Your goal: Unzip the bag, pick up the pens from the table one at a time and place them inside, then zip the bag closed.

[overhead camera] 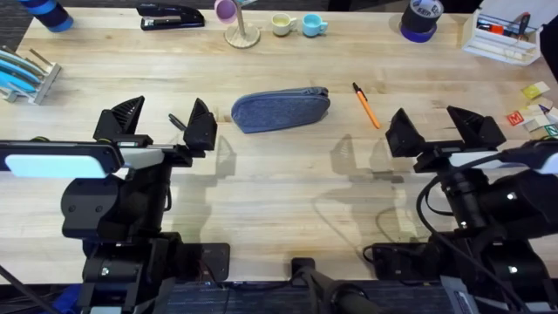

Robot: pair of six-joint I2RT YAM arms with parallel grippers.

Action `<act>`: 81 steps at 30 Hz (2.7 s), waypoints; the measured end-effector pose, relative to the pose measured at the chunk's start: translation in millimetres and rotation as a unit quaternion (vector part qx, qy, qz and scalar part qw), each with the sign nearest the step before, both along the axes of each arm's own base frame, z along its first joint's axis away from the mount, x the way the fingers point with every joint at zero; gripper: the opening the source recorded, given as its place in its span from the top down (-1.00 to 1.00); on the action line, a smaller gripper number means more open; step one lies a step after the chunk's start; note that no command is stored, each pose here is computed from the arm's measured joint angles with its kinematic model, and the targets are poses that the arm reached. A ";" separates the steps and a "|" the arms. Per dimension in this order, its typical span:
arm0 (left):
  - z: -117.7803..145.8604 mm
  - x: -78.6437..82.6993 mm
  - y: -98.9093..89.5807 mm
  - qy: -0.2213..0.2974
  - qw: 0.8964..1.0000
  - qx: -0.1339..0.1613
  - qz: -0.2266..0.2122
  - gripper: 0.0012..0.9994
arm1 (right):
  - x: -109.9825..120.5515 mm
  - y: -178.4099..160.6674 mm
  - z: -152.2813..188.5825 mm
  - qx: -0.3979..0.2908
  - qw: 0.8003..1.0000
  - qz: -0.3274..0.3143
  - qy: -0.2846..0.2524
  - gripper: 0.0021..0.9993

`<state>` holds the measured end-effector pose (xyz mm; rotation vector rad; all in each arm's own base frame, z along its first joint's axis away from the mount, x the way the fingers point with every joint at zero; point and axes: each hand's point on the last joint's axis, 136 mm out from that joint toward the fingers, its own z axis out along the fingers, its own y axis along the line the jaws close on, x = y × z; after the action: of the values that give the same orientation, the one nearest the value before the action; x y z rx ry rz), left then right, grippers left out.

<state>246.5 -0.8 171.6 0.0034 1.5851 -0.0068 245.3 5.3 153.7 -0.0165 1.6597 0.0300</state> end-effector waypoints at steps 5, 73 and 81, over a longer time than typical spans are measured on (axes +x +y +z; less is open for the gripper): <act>-0.4 0.0 0.0 0.001 1.000 0.001 0.000 -0.99 | -0.6 -0.1 -4.0 0.000 1.000 0.000 0.009 -0.99; 42.8 40.5 -85.5 0.289 0.755 0.346 -0.475 -0.99 | 92.3 1.1 112.7 -0.022 0.962 0.010 0.272 -0.99; 39.5 34.4 -85.9 0.297 0.748 0.344 -0.484 -0.99 | 92.3 1.1 112.8 -0.022 0.962 0.010 0.271 -0.99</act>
<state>280.9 -86.7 211.2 1.5481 1.9575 -0.2573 337.6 6.5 266.5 -0.0633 2.2098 0.0145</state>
